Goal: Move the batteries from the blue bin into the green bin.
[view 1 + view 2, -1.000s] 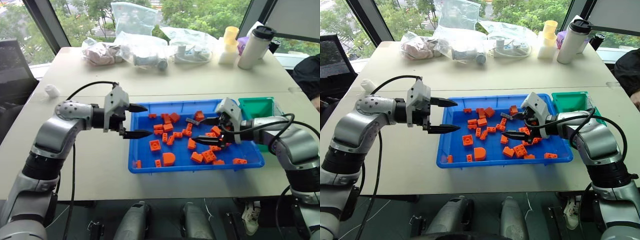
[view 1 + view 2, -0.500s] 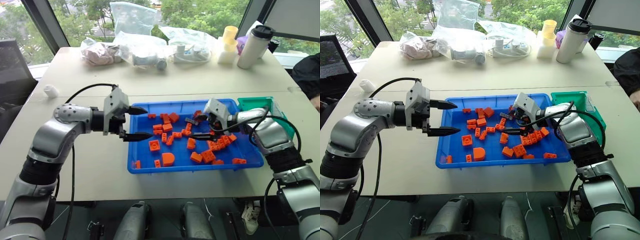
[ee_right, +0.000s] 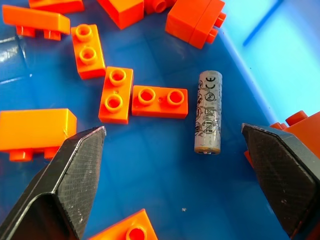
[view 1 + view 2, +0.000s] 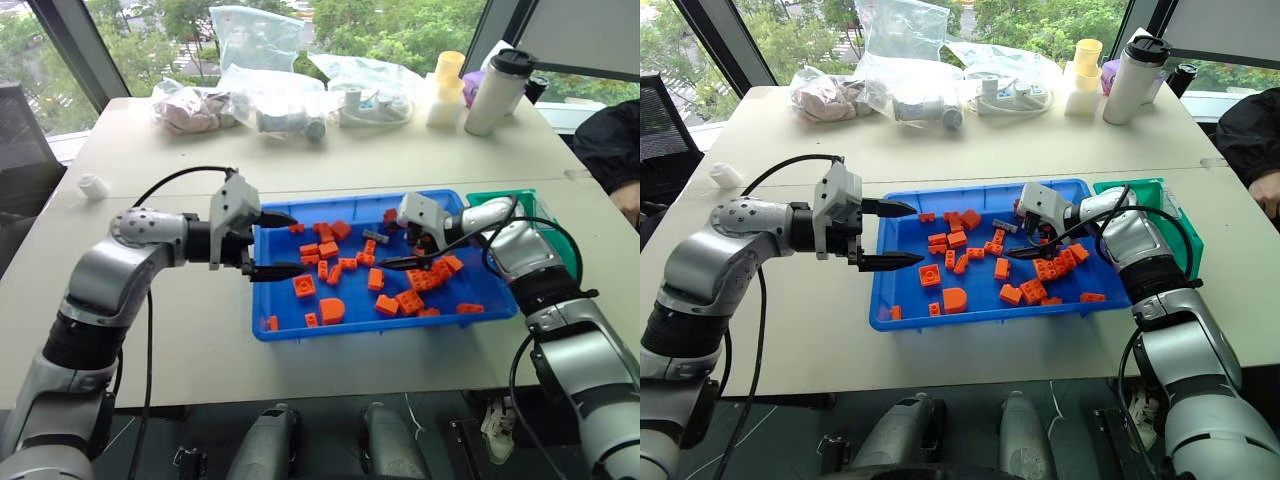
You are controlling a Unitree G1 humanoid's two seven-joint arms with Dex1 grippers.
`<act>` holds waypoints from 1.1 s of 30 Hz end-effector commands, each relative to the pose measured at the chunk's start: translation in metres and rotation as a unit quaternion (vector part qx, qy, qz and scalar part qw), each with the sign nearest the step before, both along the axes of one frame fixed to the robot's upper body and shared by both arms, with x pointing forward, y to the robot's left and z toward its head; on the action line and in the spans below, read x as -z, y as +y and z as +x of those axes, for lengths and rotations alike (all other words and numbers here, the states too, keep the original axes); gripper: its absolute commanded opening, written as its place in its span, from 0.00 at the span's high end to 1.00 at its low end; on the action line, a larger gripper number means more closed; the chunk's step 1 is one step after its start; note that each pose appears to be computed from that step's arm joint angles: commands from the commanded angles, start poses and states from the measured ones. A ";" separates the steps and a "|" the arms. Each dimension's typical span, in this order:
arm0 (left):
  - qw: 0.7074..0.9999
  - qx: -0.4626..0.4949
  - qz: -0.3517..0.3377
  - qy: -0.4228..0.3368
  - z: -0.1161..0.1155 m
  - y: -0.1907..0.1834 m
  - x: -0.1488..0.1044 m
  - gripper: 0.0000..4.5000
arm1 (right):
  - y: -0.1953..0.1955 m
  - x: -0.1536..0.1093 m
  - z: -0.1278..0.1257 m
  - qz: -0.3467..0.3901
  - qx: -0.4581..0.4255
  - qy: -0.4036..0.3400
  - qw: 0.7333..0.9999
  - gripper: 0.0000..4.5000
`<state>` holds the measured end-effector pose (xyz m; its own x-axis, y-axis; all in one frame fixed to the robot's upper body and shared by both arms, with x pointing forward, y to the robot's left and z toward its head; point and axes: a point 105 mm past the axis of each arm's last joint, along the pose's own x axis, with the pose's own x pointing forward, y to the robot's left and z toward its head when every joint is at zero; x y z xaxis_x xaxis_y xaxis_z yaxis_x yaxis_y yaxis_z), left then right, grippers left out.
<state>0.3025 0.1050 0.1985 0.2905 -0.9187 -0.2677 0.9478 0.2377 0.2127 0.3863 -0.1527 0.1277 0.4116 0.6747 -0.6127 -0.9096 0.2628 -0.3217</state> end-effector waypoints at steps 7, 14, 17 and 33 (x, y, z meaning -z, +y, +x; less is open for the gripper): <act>1.000 -0.001 -0.004 -0.024 -0.002 -0.001 -0.010 0.00 | 0.008 0.012 -0.005 -0.043 -0.038 -0.018 0.998 0.74; 1.000 -0.001 -0.004 -0.025 -0.001 -0.001 -0.010 0.00 | 0.005 0.011 -0.008 -0.043 -0.026 -0.025 0.998 0.84; 1.000 0.000 -0.005 -0.026 0.000 -0.001 -0.010 0.00 | 0.000 0.004 -0.007 -0.035 -0.007 -0.035 0.999 0.84; 0.990 0.063 -0.121 -0.046 0.011 -0.053 -0.038 0.00 | -0.114 -0.130 -0.038 0.292 0.386 -0.168 0.859 0.84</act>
